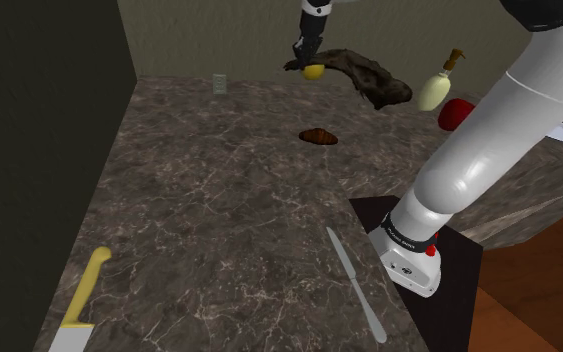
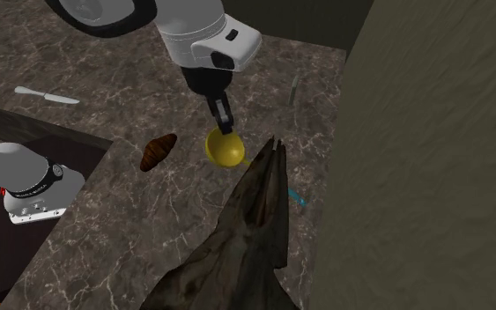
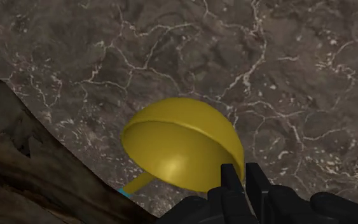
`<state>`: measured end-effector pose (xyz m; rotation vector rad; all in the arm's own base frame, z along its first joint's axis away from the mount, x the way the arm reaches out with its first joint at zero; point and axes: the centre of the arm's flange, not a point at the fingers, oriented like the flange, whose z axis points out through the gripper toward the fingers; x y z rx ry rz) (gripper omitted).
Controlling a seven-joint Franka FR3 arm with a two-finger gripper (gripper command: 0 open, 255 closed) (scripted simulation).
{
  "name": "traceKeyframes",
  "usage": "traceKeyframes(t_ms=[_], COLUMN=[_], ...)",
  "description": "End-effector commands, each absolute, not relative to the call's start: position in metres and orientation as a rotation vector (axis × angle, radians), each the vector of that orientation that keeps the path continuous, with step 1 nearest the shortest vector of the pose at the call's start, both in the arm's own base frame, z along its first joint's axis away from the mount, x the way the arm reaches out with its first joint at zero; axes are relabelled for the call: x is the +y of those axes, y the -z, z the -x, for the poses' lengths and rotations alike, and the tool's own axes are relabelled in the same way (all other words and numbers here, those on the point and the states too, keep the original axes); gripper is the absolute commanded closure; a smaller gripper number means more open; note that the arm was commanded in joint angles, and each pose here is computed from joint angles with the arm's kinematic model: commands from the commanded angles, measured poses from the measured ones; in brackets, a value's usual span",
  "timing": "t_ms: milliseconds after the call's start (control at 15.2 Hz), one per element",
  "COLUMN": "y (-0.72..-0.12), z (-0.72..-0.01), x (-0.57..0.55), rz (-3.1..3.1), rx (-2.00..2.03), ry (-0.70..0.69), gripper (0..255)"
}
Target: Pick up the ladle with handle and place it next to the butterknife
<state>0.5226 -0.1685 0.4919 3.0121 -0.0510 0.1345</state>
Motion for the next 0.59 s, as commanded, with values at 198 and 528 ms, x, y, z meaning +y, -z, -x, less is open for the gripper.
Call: traceKeyframes(t_ms=[198,528], y=[-0.496,-0.496], z=[-0.481,-0.435], x=[-0.125,-0.078], rz=[-3.012,-3.012], rx=[-0.05,-0.05], ry=[-0.137,-0.137], gripper=[255,255])
